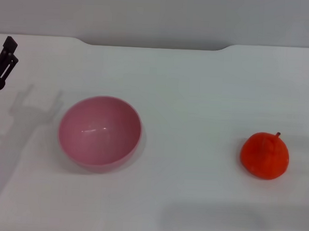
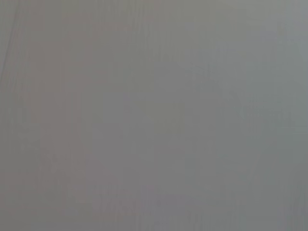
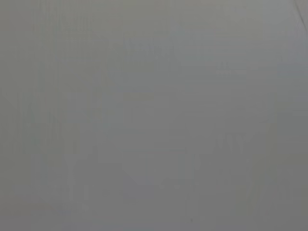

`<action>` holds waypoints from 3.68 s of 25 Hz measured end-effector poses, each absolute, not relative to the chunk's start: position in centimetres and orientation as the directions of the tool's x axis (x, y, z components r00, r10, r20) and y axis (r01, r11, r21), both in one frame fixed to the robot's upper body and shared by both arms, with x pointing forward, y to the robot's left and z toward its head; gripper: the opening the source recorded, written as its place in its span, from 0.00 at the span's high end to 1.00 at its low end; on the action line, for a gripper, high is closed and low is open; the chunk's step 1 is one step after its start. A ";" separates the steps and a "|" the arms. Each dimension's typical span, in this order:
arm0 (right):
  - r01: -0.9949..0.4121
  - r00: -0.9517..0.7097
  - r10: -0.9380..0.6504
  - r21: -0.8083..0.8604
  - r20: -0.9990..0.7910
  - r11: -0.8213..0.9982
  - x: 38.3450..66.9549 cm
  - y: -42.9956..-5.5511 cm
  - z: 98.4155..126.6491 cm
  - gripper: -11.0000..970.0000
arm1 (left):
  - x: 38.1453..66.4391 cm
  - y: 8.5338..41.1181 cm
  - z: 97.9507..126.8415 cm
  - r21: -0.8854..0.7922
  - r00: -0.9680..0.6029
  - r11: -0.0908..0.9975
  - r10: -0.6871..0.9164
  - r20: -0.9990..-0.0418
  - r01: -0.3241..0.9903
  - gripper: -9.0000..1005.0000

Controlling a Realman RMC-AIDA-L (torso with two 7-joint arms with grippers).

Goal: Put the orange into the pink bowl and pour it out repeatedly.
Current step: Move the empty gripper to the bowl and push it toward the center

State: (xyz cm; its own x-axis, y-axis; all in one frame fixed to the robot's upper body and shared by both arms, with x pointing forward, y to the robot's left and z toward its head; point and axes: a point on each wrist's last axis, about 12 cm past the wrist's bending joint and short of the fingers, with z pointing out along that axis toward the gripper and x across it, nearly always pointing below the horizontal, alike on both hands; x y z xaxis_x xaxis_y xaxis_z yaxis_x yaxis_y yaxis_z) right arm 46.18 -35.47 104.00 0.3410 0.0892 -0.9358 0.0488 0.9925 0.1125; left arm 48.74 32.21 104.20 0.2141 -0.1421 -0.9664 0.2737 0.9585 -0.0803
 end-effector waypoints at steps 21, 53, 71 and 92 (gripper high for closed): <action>0.043 0.326 0.085 0.105 -0.942 0.994 46.2 -35.4 103.8 0.31 | 49.1 32.3 105.7 -0.133 0.262 0.931 -0.229 -0.938 0.340 0.20; 0.030 0.260 0.087 0.098 -0.962 0.995 46.8 -35.1 103.1 0.31 | 56.9 30.1 121.1 -0.054 -0.513 0.781 0.355 -0.782 0.623 0.36; 0.016 0.254 0.094 0.101 -0.963 0.995 46.7 -34.9 103.0 0.31 | 57.4 29.1 114.9 -0.107 -0.637 0.806 0.371 -0.676 0.582 0.35; 0.009 0.251 0.097 0.103 -0.963 0.995 46.9 -34.7 103.0 0.31 | 57.1 28.9 111.2 -0.160 -0.696 0.811 0.361 -0.621 0.563 0.36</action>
